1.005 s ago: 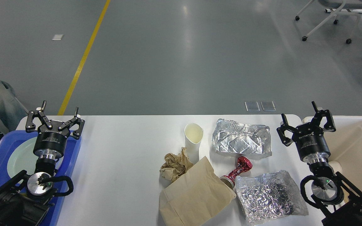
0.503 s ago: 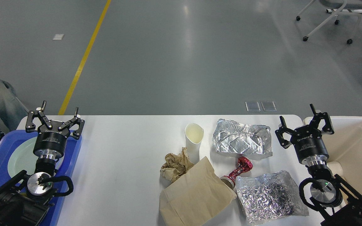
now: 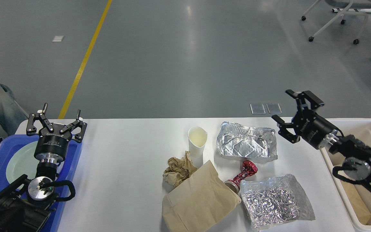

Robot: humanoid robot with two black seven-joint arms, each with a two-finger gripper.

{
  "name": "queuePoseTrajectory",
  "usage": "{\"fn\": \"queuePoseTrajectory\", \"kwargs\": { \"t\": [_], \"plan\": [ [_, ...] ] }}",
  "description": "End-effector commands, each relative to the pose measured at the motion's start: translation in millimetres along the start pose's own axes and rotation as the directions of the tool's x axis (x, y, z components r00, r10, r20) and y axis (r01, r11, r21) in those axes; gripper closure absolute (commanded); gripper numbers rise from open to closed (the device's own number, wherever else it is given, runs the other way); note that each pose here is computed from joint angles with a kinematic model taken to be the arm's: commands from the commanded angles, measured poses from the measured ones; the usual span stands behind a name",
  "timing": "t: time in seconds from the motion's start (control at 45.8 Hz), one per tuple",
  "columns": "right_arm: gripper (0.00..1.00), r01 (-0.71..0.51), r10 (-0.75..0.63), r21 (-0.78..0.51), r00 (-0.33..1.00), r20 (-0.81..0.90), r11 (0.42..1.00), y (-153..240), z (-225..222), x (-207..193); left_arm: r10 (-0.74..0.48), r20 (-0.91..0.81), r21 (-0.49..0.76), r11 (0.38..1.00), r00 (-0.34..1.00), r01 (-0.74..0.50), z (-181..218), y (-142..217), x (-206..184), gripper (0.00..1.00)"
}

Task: Tidy desktop
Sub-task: 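Raise the right gripper and lower it toward the red object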

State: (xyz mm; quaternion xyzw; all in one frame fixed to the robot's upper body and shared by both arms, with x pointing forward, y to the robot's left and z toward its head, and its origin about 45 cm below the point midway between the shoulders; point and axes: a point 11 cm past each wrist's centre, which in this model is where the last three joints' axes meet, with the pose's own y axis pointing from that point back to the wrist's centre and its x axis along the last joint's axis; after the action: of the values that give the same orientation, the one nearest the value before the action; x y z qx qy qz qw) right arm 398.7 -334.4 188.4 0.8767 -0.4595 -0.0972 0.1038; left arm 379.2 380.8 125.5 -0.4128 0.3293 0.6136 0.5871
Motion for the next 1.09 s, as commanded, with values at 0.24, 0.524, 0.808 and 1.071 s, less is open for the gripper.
{"fn": "queuePoseTrajectory", "kwargs": {
  "t": [0.24,0.524,0.808,1.071],
  "plan": [
    [0.0,0.143,-0.504,-0.596,0.706,-0.498,0.79,-6,-115,-32,0.0,0.0,0.0,1.0,1.0,0.0,0,0,0,0.04],
    [0.0,0.033,-0.769,-0.865,0.475,-0.427,0.5,6,-166,-128,0.0,0.0,0.0,1.0,1.0,0.0,0,0,0,0.04],
    [0.0,-0.272,-0.776,-0.896,0.451,-0.441,0.351,47,-210,-173,0.002,0.0,0.0,1.0,1.0,-0.002,0,1,1,0.04],
    [0.0,-0.23,-0.783,-0.907,0.458,-0.421,0.353,57,-224,-192,0.0,0.0,0.0,1.0,1.0,0.0,0,0,0,0.04]
  ]
}}
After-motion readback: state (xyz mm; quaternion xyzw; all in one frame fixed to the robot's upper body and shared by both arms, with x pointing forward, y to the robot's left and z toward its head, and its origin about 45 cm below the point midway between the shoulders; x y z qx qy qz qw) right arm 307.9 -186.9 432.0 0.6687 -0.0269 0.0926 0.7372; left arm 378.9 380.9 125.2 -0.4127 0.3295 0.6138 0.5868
